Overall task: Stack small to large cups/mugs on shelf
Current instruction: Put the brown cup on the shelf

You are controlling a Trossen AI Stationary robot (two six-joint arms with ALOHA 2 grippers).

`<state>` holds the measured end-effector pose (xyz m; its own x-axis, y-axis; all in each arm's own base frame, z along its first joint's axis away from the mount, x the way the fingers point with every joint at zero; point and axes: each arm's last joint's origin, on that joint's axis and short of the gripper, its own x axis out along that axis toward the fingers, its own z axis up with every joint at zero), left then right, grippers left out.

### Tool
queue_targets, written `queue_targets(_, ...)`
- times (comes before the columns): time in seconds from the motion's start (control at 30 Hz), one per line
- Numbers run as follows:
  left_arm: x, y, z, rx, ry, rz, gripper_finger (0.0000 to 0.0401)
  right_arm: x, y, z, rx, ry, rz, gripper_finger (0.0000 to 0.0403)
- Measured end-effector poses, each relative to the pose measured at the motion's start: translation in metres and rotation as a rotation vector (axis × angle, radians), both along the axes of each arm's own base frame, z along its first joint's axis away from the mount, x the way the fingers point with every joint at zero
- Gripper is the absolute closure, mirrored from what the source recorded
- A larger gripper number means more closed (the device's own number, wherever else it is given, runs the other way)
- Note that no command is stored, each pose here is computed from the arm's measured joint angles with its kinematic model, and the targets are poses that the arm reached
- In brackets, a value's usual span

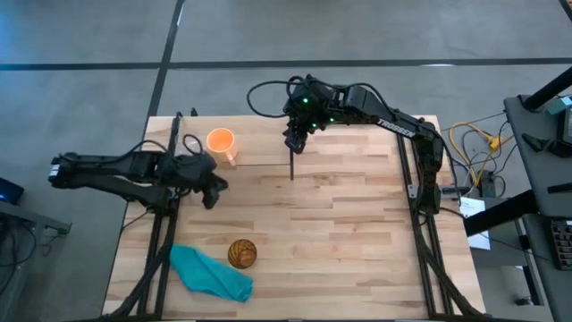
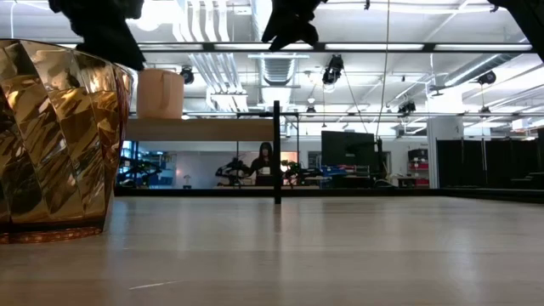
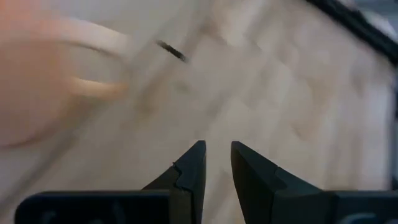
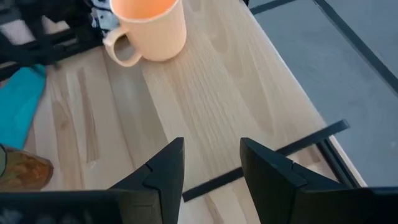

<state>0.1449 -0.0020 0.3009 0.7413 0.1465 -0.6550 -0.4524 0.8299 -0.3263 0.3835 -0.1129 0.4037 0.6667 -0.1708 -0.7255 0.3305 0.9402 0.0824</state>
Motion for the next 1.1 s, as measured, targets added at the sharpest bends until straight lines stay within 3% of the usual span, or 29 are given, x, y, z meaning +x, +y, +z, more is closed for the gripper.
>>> queue_targets(0.27, 0.021, -0.018, 0.01, 0.01, 0.074, -0.346, 0.034, -0.004, 0.001, -0.004, 0.021, 0.057, -0.004, 0.0252)
queue_targets(0.5, 0.041, -0.046, 0.006, 0.047, 0.199, -0.524, 0.034, -0.008, 0.008, -0.008, 0.044, 0.13, 0.008, 0.0252)
queue_targets(0.63, 0.052, -0.059, 0.004, 0.048, 0.234, -0.566, 0.034, -0.007, 0.017, -0.009, 0.062, 0.145, 0.037, 0.0252)
queue_targets(1.1, 0.072, -0.078, -0.012, -0.04, 0.3, -0.502, 0.034, 0.002, 0.072, -0.01, 0.086, 0.154, 0.17, 0.0252)
